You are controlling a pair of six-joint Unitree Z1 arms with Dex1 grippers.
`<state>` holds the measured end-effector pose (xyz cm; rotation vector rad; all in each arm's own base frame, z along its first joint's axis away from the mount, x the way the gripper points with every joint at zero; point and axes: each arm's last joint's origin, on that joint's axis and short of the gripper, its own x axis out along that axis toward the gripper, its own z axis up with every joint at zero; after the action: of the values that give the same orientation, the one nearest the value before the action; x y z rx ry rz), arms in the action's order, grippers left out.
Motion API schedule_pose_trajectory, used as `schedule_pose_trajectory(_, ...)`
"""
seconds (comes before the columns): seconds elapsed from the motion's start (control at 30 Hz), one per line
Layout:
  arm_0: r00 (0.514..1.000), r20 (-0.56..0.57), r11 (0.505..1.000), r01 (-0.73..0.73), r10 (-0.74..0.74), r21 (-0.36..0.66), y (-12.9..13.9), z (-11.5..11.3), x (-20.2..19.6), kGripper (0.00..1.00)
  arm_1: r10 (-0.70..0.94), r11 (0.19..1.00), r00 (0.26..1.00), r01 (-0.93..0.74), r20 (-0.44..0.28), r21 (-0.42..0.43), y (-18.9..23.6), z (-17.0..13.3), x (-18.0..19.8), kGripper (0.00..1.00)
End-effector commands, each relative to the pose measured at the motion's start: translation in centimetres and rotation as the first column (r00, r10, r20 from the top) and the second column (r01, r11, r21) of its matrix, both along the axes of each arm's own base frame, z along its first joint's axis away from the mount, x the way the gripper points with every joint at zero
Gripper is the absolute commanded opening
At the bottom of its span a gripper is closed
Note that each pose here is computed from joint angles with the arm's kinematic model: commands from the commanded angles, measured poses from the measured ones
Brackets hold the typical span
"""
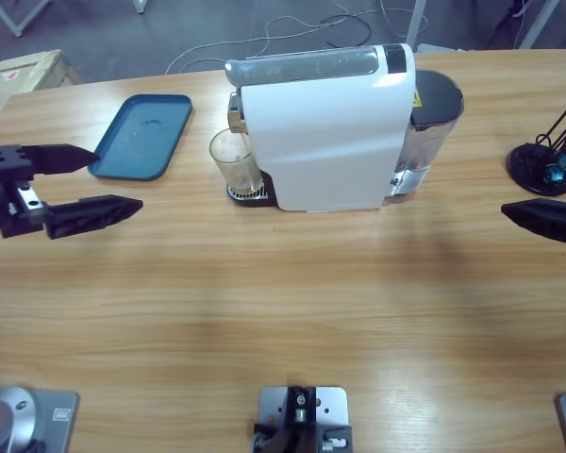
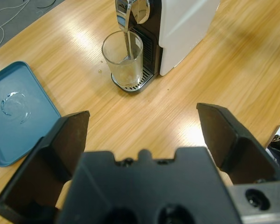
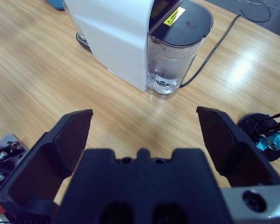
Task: Pour coffee
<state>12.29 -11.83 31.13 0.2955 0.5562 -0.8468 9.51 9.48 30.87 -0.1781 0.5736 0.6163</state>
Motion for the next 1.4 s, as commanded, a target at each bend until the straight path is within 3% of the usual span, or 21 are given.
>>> schedule_pose_trajectory(0.03, 1.0, -0.027, 1.0, 0.0, 0.0, 0.011, -0.23, -0.47, 0.02, 0.996, 0.013, 0.999, 1.0, -0.014, -0.014, -0.039, 0.1, -1.01, -0.07, 1.0)
schedule_pose_trajectory(1.4, 1.0, -0.029, 1.0, -0.001, 0.001, 0.014, -0.04, -0.7, -0.18, 0.996, 0.015, 0.999, 1.0, -0.017, -0.027, -0.052, 0.12, -1.26, -0.07, 1.0)
